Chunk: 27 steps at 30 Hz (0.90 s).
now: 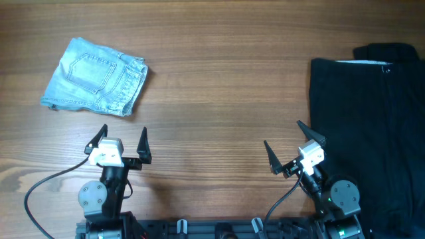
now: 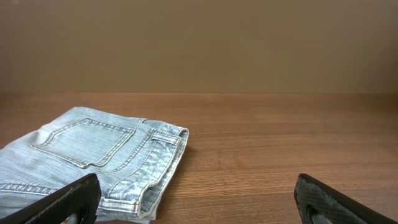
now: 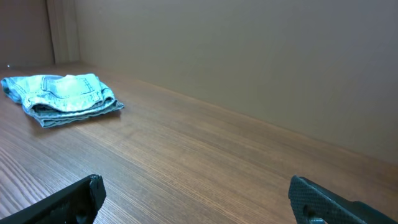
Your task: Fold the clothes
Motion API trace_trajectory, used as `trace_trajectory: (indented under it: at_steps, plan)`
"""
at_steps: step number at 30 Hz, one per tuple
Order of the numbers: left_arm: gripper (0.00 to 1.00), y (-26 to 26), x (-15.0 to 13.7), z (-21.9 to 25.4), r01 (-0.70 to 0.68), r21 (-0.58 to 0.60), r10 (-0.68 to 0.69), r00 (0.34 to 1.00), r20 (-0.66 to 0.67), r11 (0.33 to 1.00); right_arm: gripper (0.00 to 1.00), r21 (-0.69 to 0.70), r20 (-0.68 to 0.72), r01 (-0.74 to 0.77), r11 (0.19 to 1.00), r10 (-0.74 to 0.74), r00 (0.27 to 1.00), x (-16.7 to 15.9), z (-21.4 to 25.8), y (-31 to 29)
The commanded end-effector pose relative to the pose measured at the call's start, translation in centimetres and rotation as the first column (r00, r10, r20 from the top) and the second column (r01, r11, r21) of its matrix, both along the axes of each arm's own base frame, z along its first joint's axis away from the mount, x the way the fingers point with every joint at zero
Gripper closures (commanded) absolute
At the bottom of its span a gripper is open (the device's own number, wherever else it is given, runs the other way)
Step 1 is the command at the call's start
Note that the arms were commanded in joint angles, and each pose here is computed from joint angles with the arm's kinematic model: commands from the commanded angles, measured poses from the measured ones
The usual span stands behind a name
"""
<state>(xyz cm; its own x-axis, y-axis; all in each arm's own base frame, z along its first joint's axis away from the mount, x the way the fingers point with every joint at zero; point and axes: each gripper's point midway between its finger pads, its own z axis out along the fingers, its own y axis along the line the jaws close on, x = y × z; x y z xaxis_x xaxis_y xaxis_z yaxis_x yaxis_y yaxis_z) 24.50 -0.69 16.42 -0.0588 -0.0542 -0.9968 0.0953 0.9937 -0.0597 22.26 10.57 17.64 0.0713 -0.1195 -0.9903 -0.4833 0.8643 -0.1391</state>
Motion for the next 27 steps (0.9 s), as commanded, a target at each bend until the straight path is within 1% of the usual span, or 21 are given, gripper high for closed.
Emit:
trace_trajectory:
  at_steps: [1,11,13,14,16,17,19,21,22,25,26,27]
  plan:
    - [0.00,0.2,0.0,-0.2,-0.010,-0.006,0.010,1.000,0.001,1.000,0.00,0.008,0.001,-0.005,1.000,0.005,1.000,0.0,0.1,0.0]
    - [0.00,0.1,0.0,-0.2,-0.002,-0.007,0.002,1.000,0.002,1.000,0.00,0.012,0.001,-0.014,1.000,0.014,1.000,-0.1,0.1,0.2]
    - [0.00,-1.4,-0.2,0.0,0.085,-0.012,-0.085,0.996,0.010,0.996,0.00,0.013,0.001,-0.034,0.999,0.034,0.999,-0.3,0.1,0.5]
    - [0.00,-1.4,-0.2,0.0,0.086,-0.013,-0.085,0.996,0.009,0.996,0.01,0.023,-0.001,-0.046,0.999,0.046,0.999,-0.4,0.2,0.6]
    - [0.00,-2.1,-0.3,0.4,0.126,-0.011,-0.126,0.992,0.024,0.992,0.00,0.111,-0.015,-0.061,0.992,0.063,0.998,-0.6,1.0,0.8]
    - [0.00,-2.7,-0.5,1.0,0.164,-0.004,-0.164,0.985,0.051,0.986,0.00,0.146,-0.009,-0.066,0.987,0.068,0.998,-0.6,1.5,0.9]
    - [0.00,-3.3,-0.7,2.8,0.196,0.022,-0.197,0.972,0.125,0.980,0.00,0.225,0.015,-0.076,0.971,0.075,0.997,-0.8,3.2,0.8]
    - [0.00,-3.3,-1.0,5.3,0.190,0.055,-0.198,0.956,0.217,0.980,0.00,0.249,0.049,-0.086,0.965,0.076,0.996,-1.2,5.3,0.7]
    - [0.00,-3.3,-1.2,6.0,0.186,0.061,-0.195,0.952,0.235,0.981,0.00,0.250,0.053,-0.083,0.965,0.072,0.996,-1.3,5.9,0.6]
    - [0.00,-3.2,-1.6,7.9,0.181,0.065,-0.191,0.949,0.252,0.981,0.00,0.247,-0.005,-0.001,0.969,0.003,1.000,-0.8,7.5,-0.5]
    - [0.00,-3.1,-1.6,8.6,0.173,0.045,-0.179,0.953,0.243,0.984,0.00,0.236,-0.048,0.030,0.971,-0.019,0.999,-0.4,7.8,-0.8]
    - [0.00,-2.6,-1.5,9.5,0.151,-0.005,-0.146,0.963,0.228,0.989,0.00,0.223,-0.092,0.052,0.974,-0.032,0.995,-0.1,8.1,-0.9]
